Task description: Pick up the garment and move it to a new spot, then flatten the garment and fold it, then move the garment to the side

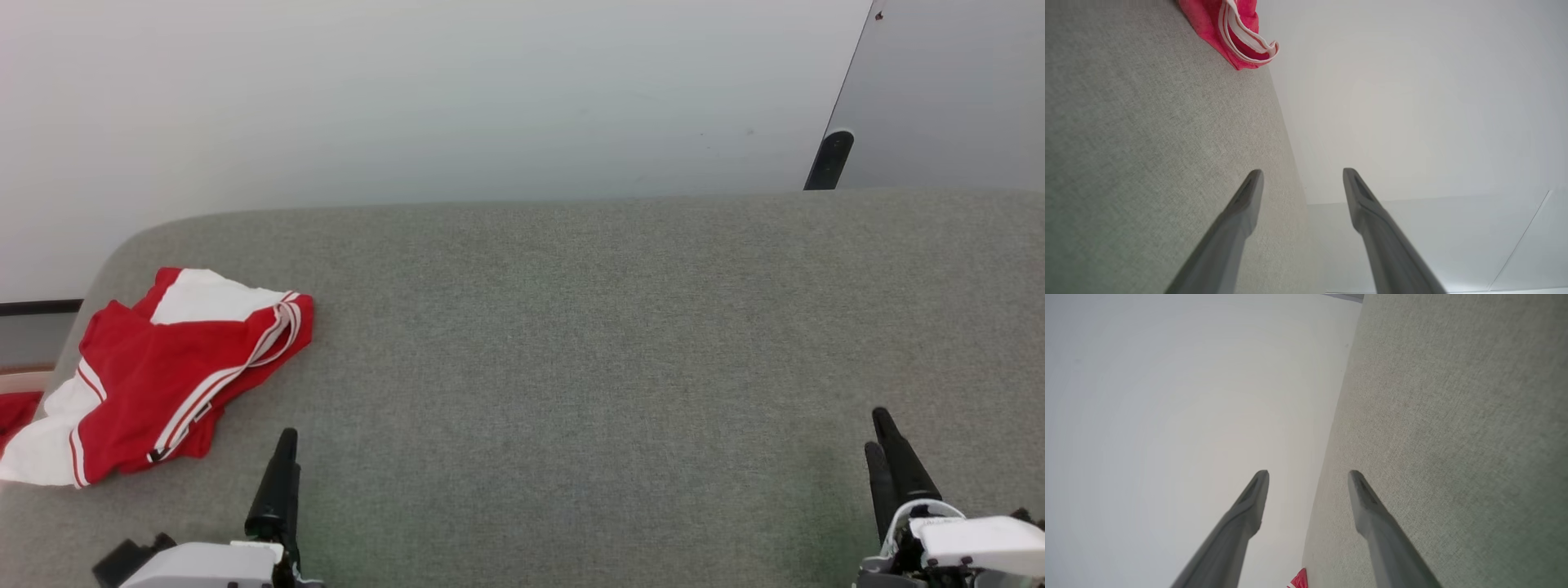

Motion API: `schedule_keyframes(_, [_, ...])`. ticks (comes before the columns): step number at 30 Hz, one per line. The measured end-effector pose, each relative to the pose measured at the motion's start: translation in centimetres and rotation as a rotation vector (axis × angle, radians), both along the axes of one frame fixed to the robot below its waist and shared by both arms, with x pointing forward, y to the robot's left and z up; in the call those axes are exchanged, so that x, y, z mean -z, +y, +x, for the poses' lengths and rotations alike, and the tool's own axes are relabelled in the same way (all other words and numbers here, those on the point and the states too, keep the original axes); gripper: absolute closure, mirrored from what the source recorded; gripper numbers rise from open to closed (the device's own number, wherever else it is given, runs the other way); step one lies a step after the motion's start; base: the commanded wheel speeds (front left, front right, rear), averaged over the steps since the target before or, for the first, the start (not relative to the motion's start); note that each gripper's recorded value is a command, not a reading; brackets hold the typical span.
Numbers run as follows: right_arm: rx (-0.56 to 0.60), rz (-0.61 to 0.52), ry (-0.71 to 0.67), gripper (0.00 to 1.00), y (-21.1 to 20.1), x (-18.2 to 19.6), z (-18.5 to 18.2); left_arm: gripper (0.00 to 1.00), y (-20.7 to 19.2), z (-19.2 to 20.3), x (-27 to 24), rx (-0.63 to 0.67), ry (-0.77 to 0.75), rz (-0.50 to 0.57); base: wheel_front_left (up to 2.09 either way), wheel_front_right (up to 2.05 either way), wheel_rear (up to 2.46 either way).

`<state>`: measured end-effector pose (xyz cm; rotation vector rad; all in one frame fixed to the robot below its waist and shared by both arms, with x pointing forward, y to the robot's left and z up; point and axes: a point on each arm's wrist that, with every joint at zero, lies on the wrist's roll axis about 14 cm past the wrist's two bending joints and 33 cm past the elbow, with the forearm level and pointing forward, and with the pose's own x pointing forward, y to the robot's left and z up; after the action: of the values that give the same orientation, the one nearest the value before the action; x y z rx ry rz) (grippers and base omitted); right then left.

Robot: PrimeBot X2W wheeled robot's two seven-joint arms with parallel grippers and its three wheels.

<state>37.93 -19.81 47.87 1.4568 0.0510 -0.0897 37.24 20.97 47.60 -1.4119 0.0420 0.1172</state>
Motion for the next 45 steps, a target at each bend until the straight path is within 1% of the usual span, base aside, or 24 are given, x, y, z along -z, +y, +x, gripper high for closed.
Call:
schedule_keyframes(5, [-0.010,-0.088,-0.014,0.00,0.1,-0.6,0.5,0.00,0.3,0.1,-0.4,-0.002,-0.003,0.095,0.00,0.00,0.00])
schedule_keyframes(11, [-0.029,-0.207,-0.030,0.00,0.3,-1.2,1.0,0.00,0.5,0.3,-1.0,0.010,-0.008,0.255,0.00,0.00,0.00])
schedule_keyframes(20, [-0.065,-0.443,-0.049,0.00,0.6,-2.0,1.7,0.00,0.7,0.5,-1.2,0.030,0.003,0.481,0.00,0.00,0.00])
schedule_keyframes(31, [-0.095,-0.712,-0.084,0.00,0.8,-3.0,2.5,0.00,1.4,1.0,-2.1,0.031,0.000,0.733,0.00,0.00,0.00])
schedule_keyframes(34, [-0.112,-0.781,-0.084,0.00,1.0,-2.9,2.5,0.00,1.5,1.0,-2.1,0.041,0.004,0.815,0.00,0.00,0.00])
schedule_keyframes(37, [-0.121,-0.830,-0.088,0.00,1.1,-3.0,2.6,0.00,1.5,1.0,-2.1,0.050,0.006,0.884,0.00,0.00,0.00])
schedule_keyframes(45, [-0.141,-0.970,-0.106,0.00,1.4,-3.4,2.9,0.00,1.4,1.1,-2.7,0.057,-0.012,1.026,0.00,0.00,0.00])
